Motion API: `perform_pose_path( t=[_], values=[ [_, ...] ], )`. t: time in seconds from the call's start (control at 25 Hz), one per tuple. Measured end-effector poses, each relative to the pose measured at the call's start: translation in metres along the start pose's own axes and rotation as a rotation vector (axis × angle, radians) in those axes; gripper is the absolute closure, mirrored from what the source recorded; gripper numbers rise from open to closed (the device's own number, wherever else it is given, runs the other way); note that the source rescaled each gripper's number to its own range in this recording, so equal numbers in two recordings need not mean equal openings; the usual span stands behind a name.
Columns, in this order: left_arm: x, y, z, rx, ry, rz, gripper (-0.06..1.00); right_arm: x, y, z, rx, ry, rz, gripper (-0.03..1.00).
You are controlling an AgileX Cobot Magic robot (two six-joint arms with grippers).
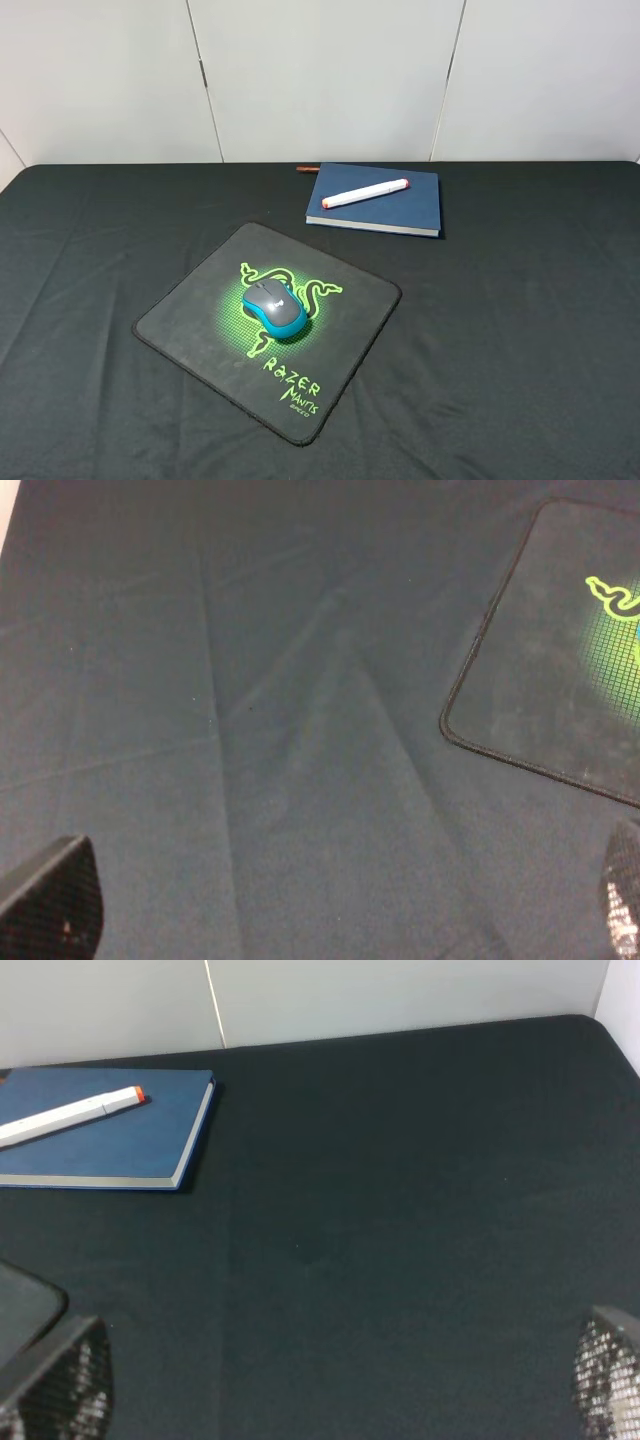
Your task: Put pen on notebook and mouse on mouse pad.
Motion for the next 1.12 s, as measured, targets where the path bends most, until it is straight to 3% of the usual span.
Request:
perform_pose_path(
  t=[0.44, 0.64, 1.12],
  values=[
    [-0.0009, 0.0025, -0.0007, -0.013, -0.007, 0.004, -0.05, 0.0000, 0.0000, 0.0000, 0.000, 0.000, 0.000, -0.03],
    [-0.0019, 0.0025, -0.0012, -0.016, -0.091, 0.012, -0.05, 0.0001, 0.0000, 0.0000, 0.000, 0.001, -0.001, -0.03],
    [-0.0019, 0.0025, -0.0012, -0.016, -0.106, 0.012, -0.05, 0.0001, 0.0000, 0.0000, 0.000, 0.001, -0.001, -0.03]
  ],
)
Point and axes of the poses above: a point on each arm's last joint axis where the gripper is mounted, y pointing out along that axis toward the gripper, x along the wrist's bending axis when the last joint is at zero, z = x × y, the point moved 4 cm from there along y, pointing out along that axis toward the gripper, and after that the axes turned 13 degrees about y, right-handed, at the moved point
